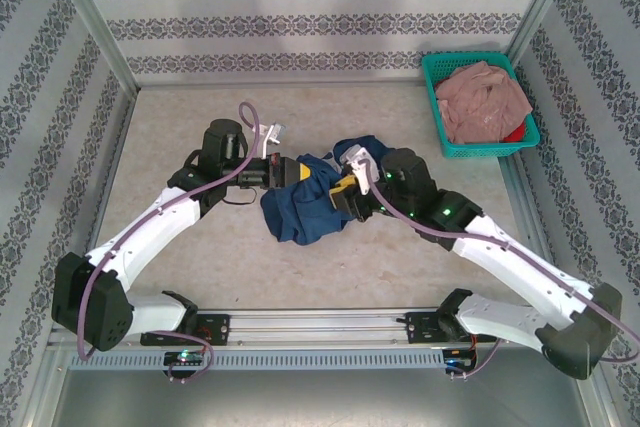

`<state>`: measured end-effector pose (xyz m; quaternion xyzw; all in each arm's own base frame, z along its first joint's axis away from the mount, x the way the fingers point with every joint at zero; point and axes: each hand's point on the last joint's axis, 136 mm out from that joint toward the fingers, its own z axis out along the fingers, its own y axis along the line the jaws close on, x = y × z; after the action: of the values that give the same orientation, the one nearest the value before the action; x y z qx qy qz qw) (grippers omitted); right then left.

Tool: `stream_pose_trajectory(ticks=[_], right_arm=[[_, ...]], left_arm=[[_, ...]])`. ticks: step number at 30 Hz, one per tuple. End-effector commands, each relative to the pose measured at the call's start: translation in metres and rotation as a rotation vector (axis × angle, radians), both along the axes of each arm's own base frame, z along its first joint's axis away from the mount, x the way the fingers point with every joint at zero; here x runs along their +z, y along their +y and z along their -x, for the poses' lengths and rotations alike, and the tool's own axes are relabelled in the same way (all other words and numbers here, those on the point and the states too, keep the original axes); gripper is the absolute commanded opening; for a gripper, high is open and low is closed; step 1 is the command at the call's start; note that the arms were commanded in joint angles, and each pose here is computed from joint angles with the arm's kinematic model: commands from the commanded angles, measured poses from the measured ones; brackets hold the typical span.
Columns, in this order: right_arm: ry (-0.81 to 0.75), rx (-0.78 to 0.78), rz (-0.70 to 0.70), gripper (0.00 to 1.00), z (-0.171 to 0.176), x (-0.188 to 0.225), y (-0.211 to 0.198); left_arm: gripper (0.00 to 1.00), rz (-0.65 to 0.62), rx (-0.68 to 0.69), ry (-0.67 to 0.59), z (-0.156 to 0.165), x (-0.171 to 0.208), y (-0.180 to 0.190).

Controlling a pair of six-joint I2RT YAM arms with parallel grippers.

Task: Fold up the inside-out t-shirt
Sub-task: Adjust the T-shirt at the center of the table.

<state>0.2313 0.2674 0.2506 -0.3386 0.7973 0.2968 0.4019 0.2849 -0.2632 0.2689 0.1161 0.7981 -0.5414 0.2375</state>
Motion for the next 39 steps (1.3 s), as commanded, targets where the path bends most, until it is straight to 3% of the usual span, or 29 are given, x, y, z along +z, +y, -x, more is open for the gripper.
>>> stream_pose_trajectory(ticks=[1,8,18,25,33,39], right_arm=[[0.073,0.058,-0.034,0.25,0.000,-0.015,0.021],[0.161,-0.042,-0.040,0.24,-0.029,-0.031,0.022],[0.178,-0.081,-0.043,0.29,-0.043,-0.036,0.016],[0.188,-0.058,-0.109,0.29,-0.041,-0.022,0.008],[0.184,-0.048,-0.070,0.29,-0.040,-0.030,0.009],[0.164,-0.057,-0.041,0.35,-0.045,-0.030,0.008]], left_arm=[[0.00,0.025,-0.007,-0.040,-0.003,0.016,0.000],[0.00,0.013,-0.004,-0.048,-0.001,0.016,0.002],[0.00,0.005,-0.002,-0.056,-0.001,0.015,0.003],[0.00,0.002,0.000,-0.055,-0.001,0.014,0.003],[0.00,0.001,0.001,-0.056,-0.002,0.014,0.003],[0.00,0.000,-0.002,-0.056,-0.001,0.013,0.003]])
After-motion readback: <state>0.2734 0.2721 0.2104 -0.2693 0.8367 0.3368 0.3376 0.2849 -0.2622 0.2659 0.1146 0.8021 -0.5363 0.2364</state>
